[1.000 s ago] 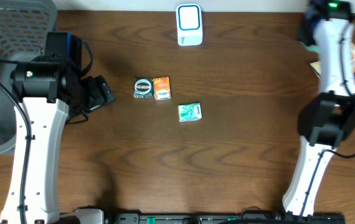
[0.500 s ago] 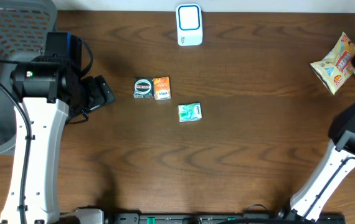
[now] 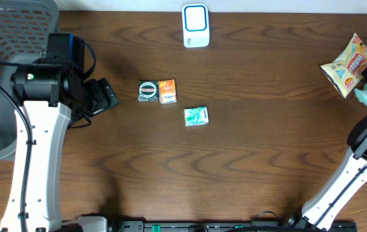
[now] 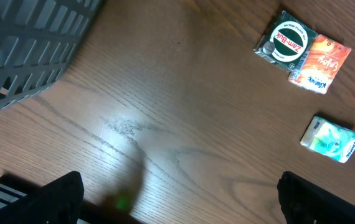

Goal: Scan the item barcode
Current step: 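Move the right gripper back to the Kleenex tissue pack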

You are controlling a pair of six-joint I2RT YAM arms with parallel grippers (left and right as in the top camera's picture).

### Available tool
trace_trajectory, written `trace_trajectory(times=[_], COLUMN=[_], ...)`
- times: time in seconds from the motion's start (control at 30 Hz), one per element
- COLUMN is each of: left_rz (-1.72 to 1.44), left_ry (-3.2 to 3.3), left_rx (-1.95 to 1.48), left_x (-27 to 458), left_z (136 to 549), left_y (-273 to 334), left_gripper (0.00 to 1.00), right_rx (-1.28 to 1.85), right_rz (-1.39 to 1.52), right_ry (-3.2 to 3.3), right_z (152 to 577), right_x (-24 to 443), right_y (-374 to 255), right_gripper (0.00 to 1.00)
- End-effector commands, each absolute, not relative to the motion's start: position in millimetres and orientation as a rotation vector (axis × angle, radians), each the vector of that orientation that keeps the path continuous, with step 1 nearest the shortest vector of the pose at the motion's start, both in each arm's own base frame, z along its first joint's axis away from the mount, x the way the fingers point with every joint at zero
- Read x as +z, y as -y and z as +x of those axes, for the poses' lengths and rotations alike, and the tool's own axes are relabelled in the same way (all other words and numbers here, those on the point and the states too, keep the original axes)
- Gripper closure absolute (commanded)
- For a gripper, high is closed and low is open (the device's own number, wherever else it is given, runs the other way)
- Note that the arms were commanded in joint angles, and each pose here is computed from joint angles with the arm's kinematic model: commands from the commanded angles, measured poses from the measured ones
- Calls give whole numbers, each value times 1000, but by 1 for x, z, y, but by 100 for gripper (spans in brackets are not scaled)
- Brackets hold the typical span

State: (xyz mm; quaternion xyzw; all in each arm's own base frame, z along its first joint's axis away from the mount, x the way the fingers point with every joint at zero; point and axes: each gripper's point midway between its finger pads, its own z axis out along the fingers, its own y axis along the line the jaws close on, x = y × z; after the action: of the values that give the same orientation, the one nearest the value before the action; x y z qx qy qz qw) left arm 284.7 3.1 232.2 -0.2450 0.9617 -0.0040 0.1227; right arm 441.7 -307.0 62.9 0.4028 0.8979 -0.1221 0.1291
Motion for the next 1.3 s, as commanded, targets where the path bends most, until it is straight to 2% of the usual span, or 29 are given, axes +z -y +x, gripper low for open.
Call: trace_trajectory(times=[0.0,0.3,0.4,0.57,0.6,0.7,0.77,0.8,0.83,0.9,0.93,1.07,1.27], left_rz=[-731,-731,-732,-732,-732,-731,-731,-731,-731,-732,-731,-732,-732], left_ry=[-2811,-2811,-2811,-2811,-2811,-2811,-2811,-2811,-2811,-2811,-2811,-2811,-2811], left_rx=[-1,-1,-1,-1,-1,-1,-1,-1,-1,-1,-1,-1,-1], left_x=[231,231,231,231,231,231,231,231,231,231,231,231,231], left_z=[284,284,284,284,284,284,284,284,284,284,284,284,284], left_y=[-4,-4,-4,-4,-4,-4,-4,-4,-4,-4,-4,-4,-4], left_gripper=[2,3,2,2,2,2,2,2,2,2,2,2,2], right_rx=[-194,-31,-39,-47,-5,186,379,458,531,635,646,662,492], right_rz=[1107,845,780,642,599,458,348,306,267,195,172,33,-212], right_ry=[-2616,-2697,-2669,-2564,-2543,-2522,-2544,-2563,-2590,-2685,-2723,-2950,-3165], right_z=[460,486,497,512,514,517,513,509,503,486,479,437,380], right_x=[65,72,97,168,184,216,226,227,226,215,209,170,117], right_y=[284,233,216,175,159,102,50,29,8,-36,-49,-114,-171], right_gripper=[66,68,66,58,52,26,21,21,26,51,60,61,65])
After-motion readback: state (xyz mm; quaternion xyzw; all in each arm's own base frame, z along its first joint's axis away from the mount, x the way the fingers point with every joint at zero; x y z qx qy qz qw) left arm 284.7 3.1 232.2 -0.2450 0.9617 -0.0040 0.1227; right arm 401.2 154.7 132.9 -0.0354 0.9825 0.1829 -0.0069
